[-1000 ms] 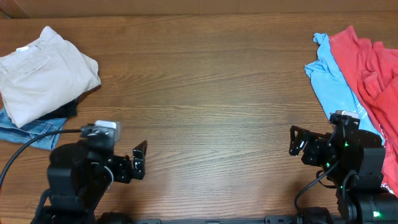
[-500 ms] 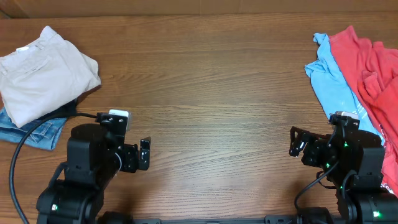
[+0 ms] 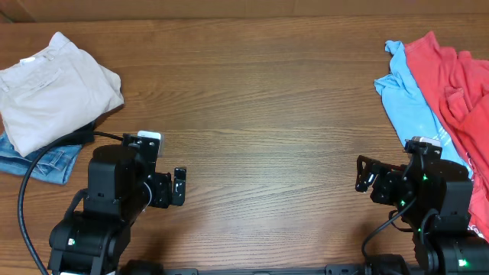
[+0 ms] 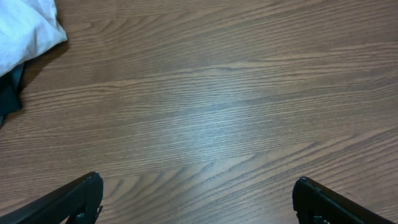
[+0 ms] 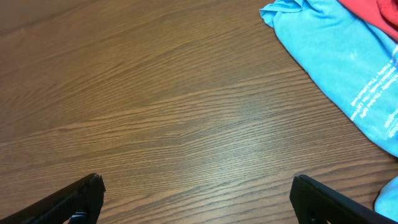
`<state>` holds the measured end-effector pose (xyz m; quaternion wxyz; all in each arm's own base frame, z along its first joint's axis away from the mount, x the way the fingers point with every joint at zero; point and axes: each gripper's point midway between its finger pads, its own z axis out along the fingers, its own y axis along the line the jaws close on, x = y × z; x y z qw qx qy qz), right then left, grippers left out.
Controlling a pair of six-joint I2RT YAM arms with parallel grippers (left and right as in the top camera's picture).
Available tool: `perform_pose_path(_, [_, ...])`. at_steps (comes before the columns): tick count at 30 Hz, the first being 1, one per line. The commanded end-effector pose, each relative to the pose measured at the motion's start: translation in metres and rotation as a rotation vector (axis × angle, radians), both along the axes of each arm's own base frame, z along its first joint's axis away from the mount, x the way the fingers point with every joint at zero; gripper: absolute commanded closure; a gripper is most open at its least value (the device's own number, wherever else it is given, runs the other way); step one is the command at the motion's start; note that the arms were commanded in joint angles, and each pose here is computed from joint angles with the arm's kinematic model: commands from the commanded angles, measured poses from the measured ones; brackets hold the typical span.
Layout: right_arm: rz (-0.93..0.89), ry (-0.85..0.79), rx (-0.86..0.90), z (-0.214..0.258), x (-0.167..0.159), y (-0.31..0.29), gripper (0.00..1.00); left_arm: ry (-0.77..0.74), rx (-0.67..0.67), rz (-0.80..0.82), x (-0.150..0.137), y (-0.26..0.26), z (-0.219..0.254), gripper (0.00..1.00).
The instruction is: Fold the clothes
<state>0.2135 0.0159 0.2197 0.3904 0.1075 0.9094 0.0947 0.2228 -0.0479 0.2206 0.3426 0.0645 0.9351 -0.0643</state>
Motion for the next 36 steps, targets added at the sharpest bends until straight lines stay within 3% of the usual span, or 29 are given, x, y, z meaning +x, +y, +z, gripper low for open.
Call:
perform_pose_path(1, [-0.012,-0.026,-0.003,0.003,-0.003,-0.002,0.00,0.009,-0.002,0.019,-0.001,0.001,-0.002,0.00])
perform_pose_path(10, [0.006,-0.185,-0.004,0.004,-0.025,0.001,0.00,0.012,-0.001,0.019,0.000,0.001,-0.003,0.00])
perform_pose_path(21, [0.142,-0.664,-0.041,-0.003,0.002,0.024,0.00,0.013,-0.001,0.019,0.000,0.001,-0.003,0.00])
perform_pose_path(29, [0.174,-0.928,-0.205,-0.006,0.026,0.026,0.00,0.013,-0.001,0.019,0.000,0.001,-0.003,0.00])
perform_pose_path(36, [0.196,-0.831,-0.221,-0.032,0.029,0.027,0.00,0.013,-0.001,0.019,0.000,0.001,-0.003,0.00])
